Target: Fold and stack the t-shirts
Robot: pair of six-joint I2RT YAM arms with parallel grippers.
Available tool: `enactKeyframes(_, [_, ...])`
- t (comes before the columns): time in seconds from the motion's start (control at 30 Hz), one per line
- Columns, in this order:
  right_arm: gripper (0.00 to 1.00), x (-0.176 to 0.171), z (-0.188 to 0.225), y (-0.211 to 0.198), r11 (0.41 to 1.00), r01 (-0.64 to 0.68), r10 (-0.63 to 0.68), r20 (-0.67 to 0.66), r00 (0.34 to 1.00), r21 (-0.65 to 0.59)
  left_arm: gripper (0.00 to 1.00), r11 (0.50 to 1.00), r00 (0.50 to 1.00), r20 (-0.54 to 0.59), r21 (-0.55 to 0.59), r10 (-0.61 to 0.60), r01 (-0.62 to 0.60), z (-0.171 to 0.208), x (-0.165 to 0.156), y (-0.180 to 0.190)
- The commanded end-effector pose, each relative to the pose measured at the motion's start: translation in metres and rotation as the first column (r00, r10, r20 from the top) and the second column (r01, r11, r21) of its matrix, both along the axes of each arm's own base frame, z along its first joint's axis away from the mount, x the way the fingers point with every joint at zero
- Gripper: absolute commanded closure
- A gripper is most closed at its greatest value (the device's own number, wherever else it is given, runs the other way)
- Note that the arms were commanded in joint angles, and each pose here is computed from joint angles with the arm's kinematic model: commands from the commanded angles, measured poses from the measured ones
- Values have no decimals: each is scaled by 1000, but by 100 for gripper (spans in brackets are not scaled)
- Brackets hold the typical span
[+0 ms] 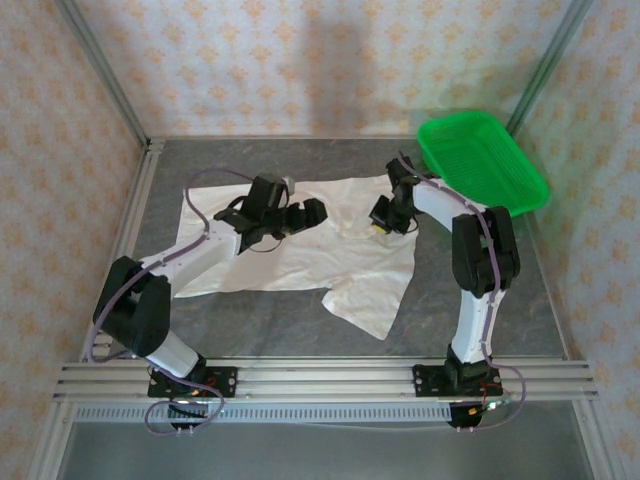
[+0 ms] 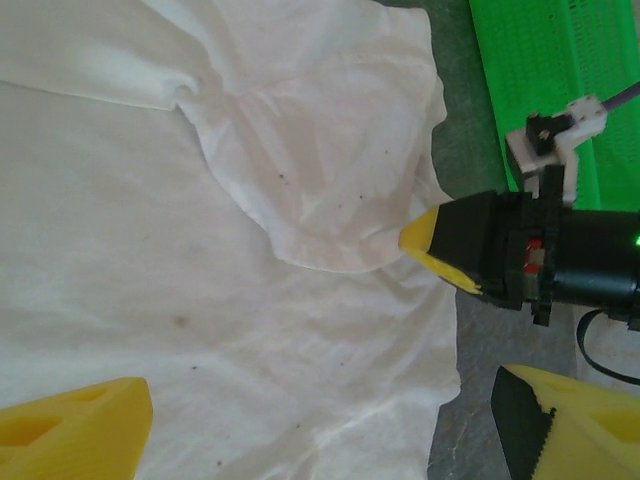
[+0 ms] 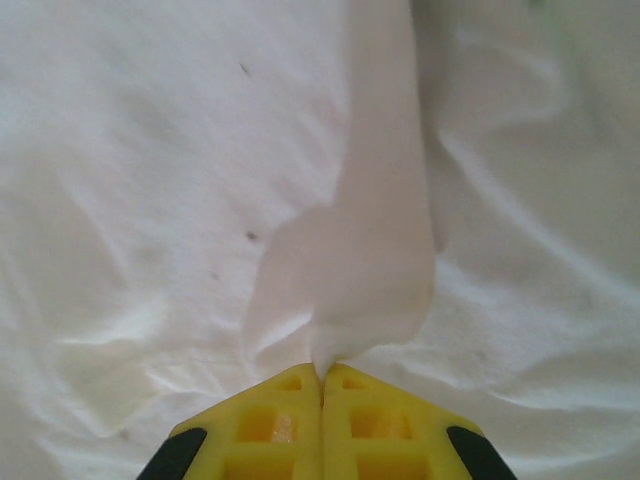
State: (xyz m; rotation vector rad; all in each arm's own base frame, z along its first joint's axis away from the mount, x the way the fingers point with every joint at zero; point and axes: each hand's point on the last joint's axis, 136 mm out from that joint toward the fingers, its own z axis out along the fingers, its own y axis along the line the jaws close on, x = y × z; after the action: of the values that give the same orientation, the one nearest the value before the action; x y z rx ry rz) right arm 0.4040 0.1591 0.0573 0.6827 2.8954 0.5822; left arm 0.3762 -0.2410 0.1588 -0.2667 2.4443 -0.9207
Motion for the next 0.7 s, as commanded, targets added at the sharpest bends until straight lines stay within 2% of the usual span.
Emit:
enactKeyframes(0.0, [100, 17, 12, -11, 998, 53, -54, 38, 998, 13, 11, 997, 1000, 0, -74, 1, -1, 12, 10, -19])
enactKeyframes(0.13, [100, 32, 21, -22, 989, 130, -135, 73, 988, 71, 12, 991, 997, -74, -128, 30, -39, -1, 20, -32])
enactKeyframes(0.37, [100, 50, 19, -29, 981, 168, -176, 78, 981, 100, 14, 984, 994, -108, -169, 32, -50, -10, 34, -53])
enactKeyframes(0.57, [100, 57, 8, -33, 978, 187, -193, 59, 979, 97, 21, 987, 990, -141, -154, 22, -44, -22, 37, -68])
enactKeyframes(0.67, [100, 58, 1, -38, 976, 199, -204, 42, 978, 91, 30, 990, 984, -172, -129, 38, -60, -34, 35, -67])
